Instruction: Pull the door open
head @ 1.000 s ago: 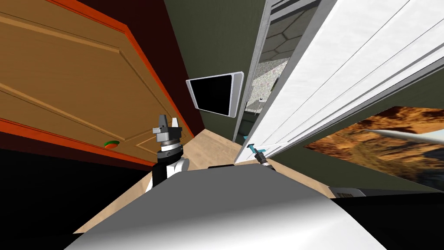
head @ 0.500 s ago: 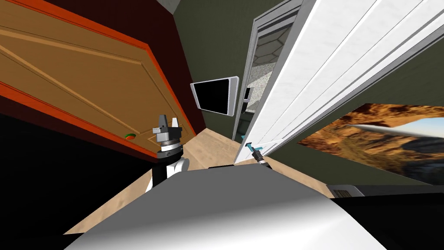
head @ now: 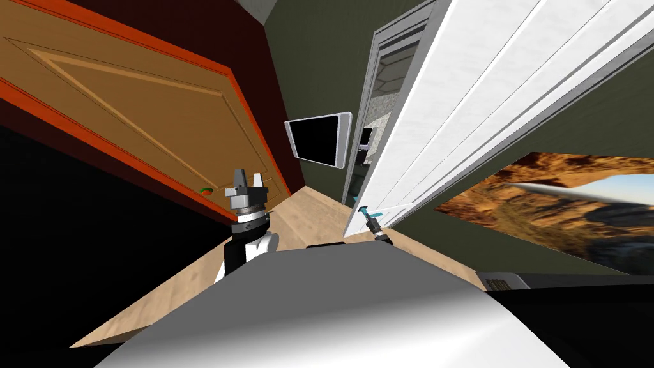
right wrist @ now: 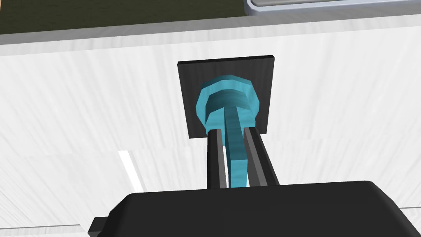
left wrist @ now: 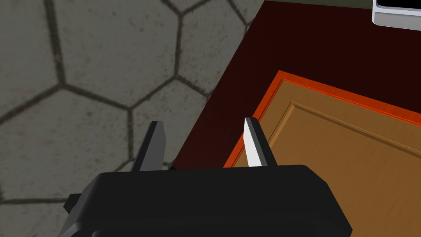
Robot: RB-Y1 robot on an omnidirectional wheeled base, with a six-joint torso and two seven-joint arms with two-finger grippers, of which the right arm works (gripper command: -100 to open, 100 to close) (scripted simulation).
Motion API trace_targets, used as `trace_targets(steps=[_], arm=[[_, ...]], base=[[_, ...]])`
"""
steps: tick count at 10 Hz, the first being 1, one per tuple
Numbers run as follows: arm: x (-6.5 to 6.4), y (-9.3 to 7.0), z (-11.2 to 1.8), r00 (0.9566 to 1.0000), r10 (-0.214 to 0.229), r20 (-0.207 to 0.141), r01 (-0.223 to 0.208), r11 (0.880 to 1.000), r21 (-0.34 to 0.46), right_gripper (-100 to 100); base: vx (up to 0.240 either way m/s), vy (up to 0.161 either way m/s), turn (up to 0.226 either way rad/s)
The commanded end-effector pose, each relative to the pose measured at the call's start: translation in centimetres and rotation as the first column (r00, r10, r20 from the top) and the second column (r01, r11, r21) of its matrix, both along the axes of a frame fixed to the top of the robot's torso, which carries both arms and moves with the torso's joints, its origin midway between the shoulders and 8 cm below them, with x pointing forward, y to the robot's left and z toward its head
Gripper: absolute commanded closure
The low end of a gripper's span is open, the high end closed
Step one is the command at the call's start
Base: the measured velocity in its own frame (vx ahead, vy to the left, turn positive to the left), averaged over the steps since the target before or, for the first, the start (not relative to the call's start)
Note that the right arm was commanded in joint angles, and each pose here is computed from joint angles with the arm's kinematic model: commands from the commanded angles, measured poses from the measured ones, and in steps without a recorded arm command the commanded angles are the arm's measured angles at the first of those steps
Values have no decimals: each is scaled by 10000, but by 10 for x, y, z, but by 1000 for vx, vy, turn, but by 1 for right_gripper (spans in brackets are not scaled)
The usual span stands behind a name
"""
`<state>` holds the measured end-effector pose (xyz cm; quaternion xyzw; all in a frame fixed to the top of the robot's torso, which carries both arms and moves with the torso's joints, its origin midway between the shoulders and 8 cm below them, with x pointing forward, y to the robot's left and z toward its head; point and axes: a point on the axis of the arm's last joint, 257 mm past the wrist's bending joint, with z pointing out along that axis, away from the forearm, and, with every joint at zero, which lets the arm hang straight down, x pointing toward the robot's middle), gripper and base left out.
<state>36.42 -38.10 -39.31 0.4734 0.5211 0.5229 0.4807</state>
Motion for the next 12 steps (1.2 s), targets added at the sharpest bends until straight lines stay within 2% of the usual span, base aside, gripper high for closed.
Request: trace_targets(steps=[1,4,8,10,12], arm=[[5,17,-6,9998,146,-127,-145,9999,52,100],[17,31,-4,9997,196,-116,-196,9998,51,100],[31,48,0,9996,265,-99,-264,9996,51,100],[29,57,-4,9991,387,-172,-385,9992,129,100],[22,43,-6,9994,295,-180,-292,9995,147,100]], base=[[-205,-106,94],[-171,-127,86],[-78,-122,61],[-38,-75,59],[-100,23,242]])
